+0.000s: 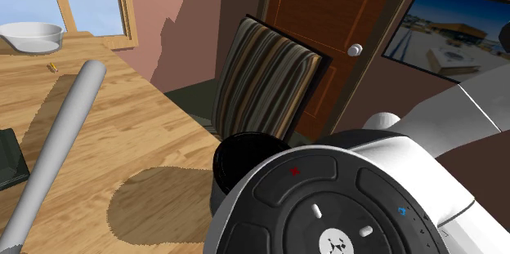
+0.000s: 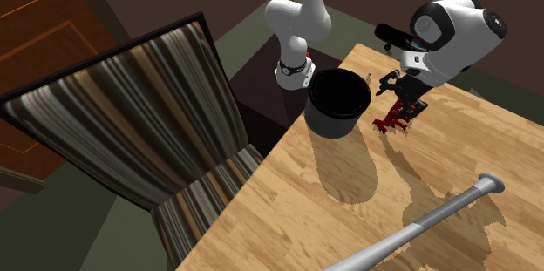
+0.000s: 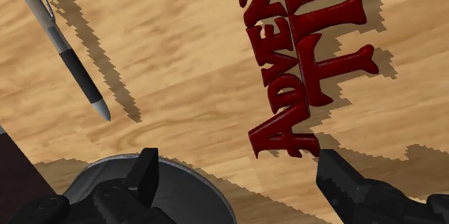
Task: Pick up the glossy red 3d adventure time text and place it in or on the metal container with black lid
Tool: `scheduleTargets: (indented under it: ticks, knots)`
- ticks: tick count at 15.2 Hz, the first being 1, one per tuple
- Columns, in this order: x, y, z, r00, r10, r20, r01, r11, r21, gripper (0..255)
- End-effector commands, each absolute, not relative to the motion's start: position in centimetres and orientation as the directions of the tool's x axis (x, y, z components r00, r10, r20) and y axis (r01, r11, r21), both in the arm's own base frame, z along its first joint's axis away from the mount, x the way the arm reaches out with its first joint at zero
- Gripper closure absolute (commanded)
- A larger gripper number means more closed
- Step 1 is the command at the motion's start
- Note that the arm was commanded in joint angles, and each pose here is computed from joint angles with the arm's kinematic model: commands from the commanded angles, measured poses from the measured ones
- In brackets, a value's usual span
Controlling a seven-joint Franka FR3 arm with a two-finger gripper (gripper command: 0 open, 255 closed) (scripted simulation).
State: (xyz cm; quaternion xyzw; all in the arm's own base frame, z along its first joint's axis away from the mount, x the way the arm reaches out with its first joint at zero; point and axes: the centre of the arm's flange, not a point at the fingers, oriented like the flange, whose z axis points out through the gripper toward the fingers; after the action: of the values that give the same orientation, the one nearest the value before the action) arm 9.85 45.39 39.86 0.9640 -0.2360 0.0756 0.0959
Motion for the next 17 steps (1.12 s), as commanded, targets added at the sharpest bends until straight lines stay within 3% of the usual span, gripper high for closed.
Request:
scheduleTargets:
  ticks: [1, 7, 8, 17]
  knots:
    - [9.84, 45.3, 39.5, 0.877, -0.441, 0.191, -0.47, -0.87, 0.149, 0]
    - [9.84, 45.3, 39.51, 0.877, -0.441, 0.191, -0.47, -0.87, 0.149, 0]
    - [9.84, 45.3, 39.51, 0.877, -0.441, 0.191, -0.47, -0.87, 0.149, 255]
    - [9.84, 45.3, 39.51, 0.877, -0.441, 0.191, -0.47, -0.87, 0.149, 255]
